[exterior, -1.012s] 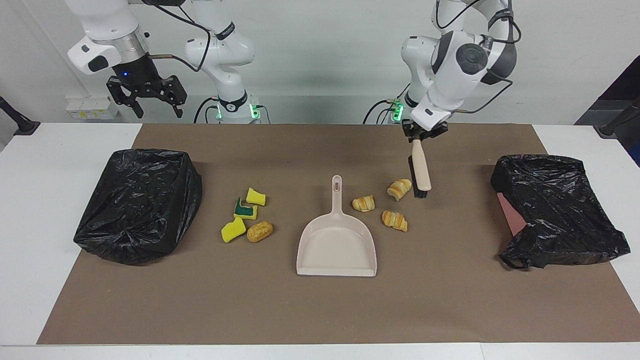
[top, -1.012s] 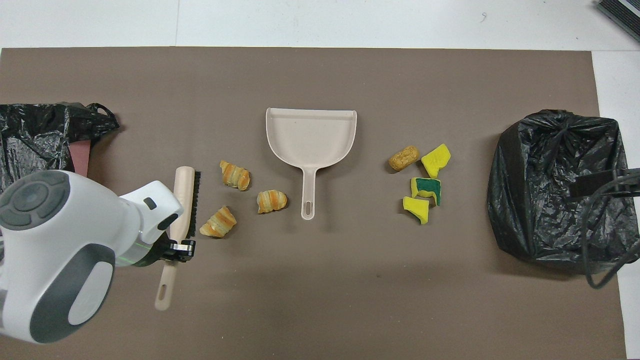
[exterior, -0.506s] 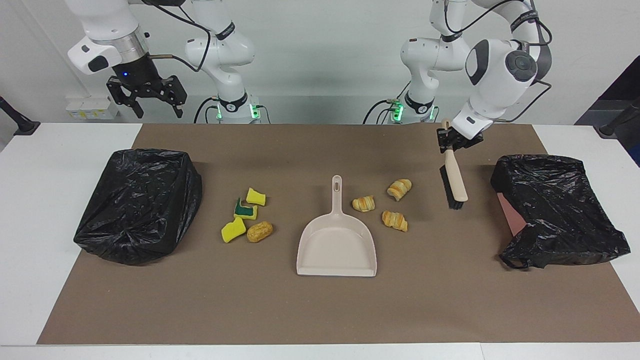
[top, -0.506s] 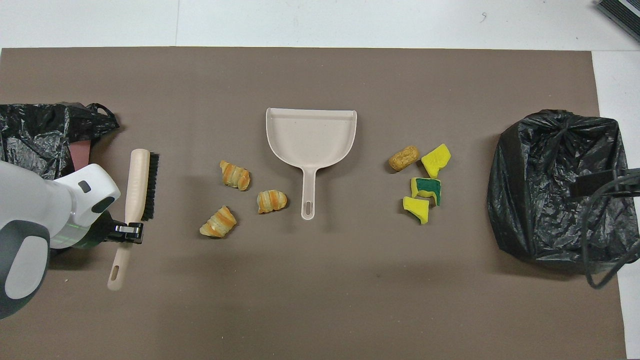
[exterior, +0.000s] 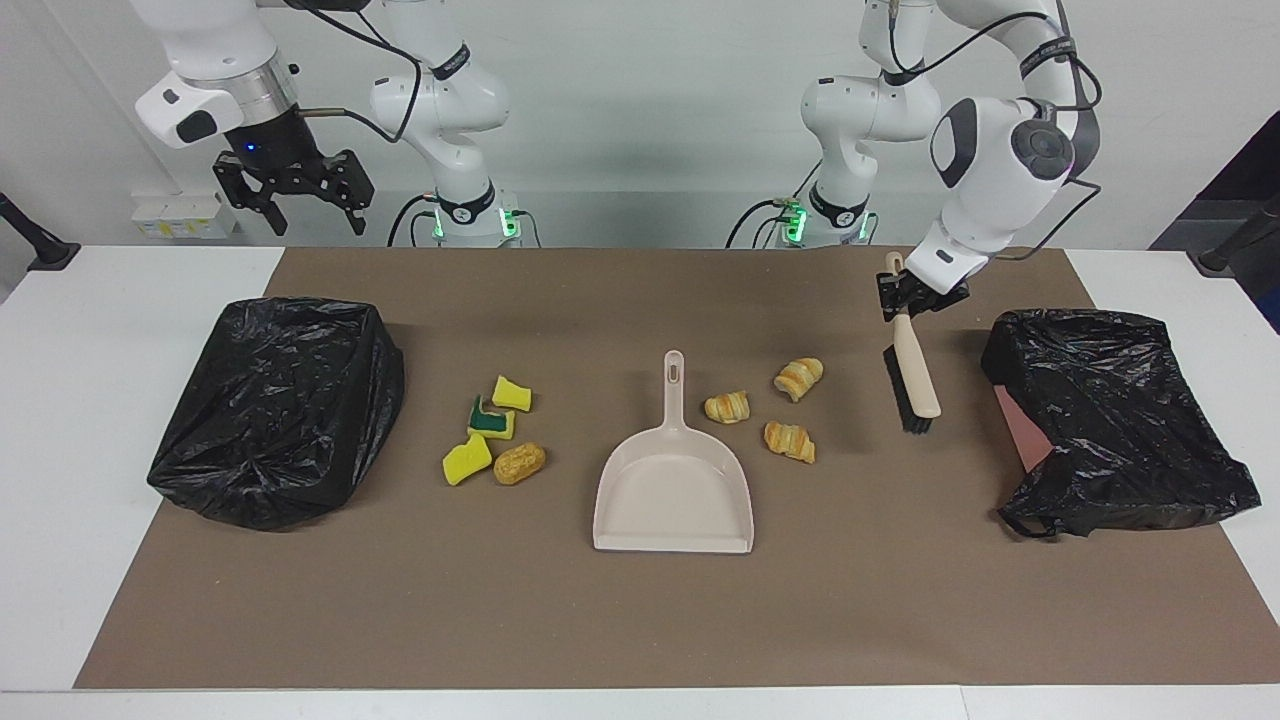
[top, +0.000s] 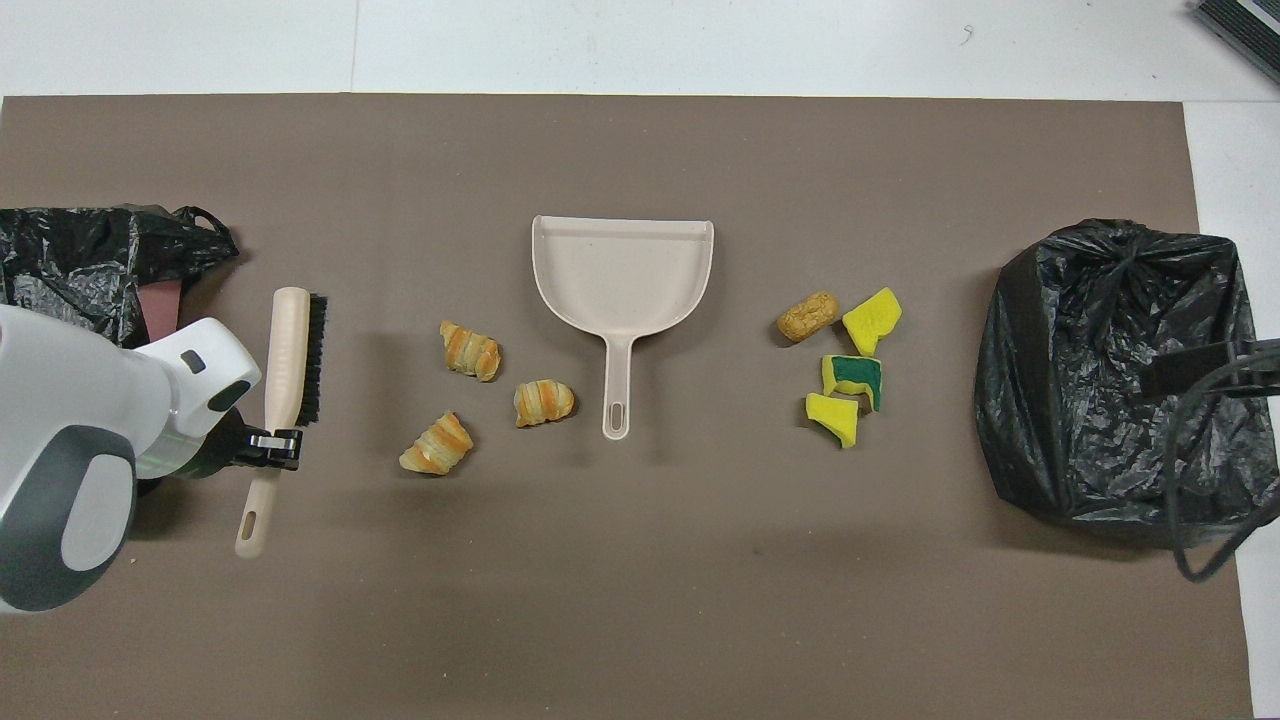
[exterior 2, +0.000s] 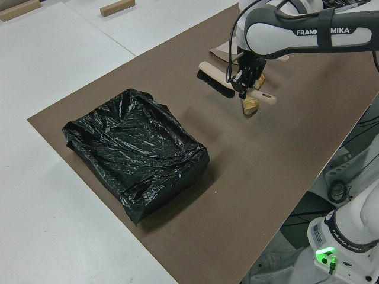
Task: Sweep and dump trash in bin
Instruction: 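Lift the brush with the left gripper toward the bread rolls, then grasp the dustpan handle with the right gripper and lift it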
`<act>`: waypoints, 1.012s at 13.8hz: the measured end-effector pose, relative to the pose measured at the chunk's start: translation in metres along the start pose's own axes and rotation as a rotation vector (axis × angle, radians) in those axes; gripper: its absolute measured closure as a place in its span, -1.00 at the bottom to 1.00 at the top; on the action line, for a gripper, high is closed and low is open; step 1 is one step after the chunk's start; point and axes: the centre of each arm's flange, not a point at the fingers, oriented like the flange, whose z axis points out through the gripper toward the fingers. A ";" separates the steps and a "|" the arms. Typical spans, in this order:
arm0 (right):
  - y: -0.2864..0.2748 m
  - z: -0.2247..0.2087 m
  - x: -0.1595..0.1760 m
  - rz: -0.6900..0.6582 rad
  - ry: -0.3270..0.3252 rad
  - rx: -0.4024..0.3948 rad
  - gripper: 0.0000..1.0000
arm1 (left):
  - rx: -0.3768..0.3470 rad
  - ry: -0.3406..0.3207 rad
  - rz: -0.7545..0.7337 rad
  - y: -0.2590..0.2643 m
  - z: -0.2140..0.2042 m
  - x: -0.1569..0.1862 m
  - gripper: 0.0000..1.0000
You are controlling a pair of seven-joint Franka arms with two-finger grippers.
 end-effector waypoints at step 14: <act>-0.350 0.204 0.029 0.083 0.054 0.090 -1.00 | 0.015 -0.021 0.033 0.018 0.041 0.013 0.48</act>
